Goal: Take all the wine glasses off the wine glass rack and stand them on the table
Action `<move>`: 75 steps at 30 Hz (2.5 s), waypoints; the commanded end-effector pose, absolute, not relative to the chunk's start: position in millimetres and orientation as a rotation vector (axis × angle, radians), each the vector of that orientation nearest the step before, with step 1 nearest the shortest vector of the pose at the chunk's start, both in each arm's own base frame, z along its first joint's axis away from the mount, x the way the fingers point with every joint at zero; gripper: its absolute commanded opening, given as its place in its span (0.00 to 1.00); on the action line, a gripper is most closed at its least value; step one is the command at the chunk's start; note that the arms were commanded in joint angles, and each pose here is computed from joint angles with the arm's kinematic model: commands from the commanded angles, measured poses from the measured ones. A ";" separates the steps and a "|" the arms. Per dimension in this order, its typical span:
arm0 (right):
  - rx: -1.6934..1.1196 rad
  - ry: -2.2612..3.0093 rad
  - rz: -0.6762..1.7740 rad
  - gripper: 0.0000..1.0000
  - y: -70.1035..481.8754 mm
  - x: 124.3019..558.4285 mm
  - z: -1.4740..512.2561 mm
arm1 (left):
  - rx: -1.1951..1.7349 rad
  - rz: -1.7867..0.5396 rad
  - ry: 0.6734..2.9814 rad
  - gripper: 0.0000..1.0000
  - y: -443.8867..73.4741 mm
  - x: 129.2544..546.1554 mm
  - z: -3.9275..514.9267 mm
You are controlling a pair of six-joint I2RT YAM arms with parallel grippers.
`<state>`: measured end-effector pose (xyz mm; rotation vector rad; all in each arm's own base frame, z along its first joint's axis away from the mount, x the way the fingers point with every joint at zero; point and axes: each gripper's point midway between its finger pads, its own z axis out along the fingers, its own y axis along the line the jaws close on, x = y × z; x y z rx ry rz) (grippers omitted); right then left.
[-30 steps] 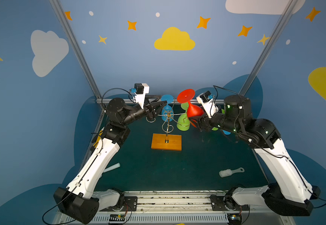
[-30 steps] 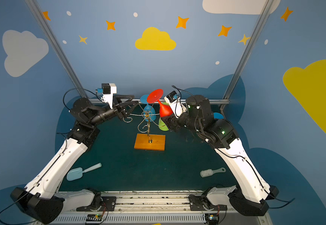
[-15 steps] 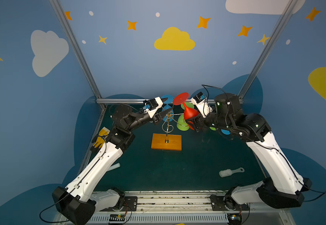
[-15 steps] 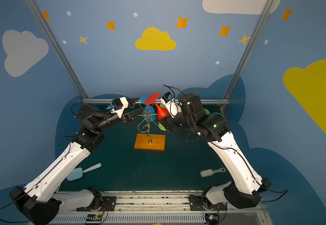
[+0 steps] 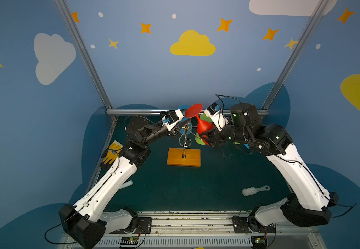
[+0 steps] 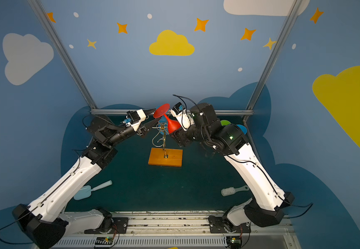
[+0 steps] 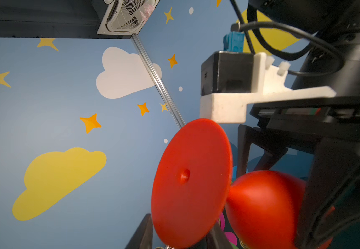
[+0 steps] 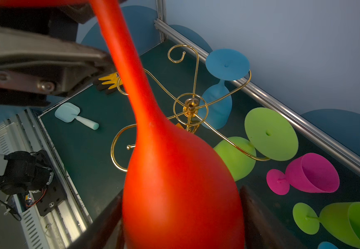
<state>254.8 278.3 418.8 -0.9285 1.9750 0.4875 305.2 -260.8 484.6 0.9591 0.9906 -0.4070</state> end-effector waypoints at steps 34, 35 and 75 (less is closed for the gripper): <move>-0.976 2.103 0.503 0.37 284.6 239.5 391.0 | 0.988 -0.314 0.882 0.22 -256.4 288.8 503.9; -0.976 2.102 0.505 0.37 284.6 239.3 391.2 | 0.989 -0.314 0.884 0.20 -256.6 289.3 503.2; -0.525 1.595 0.783 0.80 197.6 213.7 486.1 | 0.495 -0.548 1.313 0.03 -213.2 352.2 470.1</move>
